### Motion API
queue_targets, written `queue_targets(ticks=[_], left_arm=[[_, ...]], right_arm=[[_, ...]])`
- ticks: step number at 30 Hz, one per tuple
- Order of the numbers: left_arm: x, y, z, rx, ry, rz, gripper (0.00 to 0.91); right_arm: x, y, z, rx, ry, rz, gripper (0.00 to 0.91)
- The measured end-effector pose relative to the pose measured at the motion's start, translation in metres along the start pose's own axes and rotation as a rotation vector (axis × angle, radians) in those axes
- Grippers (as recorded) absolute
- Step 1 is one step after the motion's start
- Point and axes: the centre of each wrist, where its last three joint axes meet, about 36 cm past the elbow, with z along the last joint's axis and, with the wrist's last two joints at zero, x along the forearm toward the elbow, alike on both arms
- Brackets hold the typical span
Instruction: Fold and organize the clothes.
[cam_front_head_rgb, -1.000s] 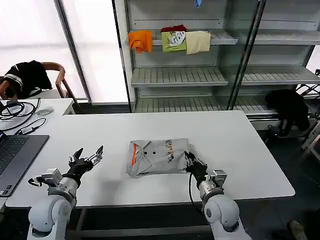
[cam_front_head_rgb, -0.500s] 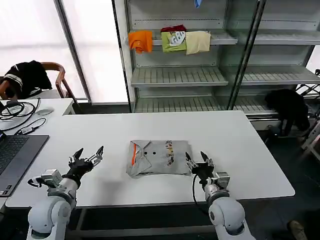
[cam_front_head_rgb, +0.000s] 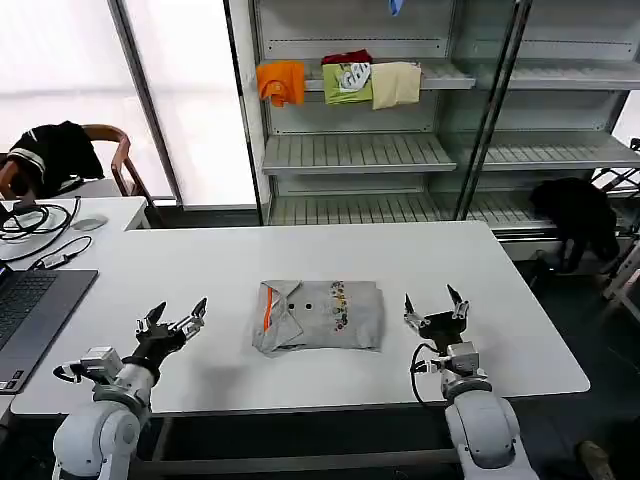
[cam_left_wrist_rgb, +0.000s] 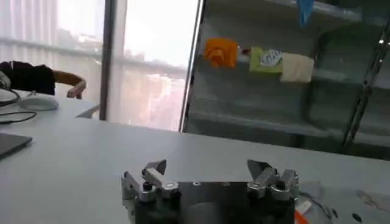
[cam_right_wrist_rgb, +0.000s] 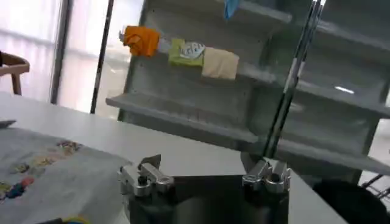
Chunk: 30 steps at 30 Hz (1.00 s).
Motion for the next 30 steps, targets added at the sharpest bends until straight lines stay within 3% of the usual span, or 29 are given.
queue_targets(ticks=[13, 30], left_arm=[[0.009, -0.009, 0.015, -0.034, -0.007, -0.007, 0.907], [0.001, -0.02, 0.03, -0.051, -0.024, 0.011, 0.907]], right_arm=[[0.008, -0.037, -0.012, 0.089, -0.011, 0.012, 0.907], [0.013, -0.055, -0.014, 0.077, 0.038, -0.056, 0.907]])
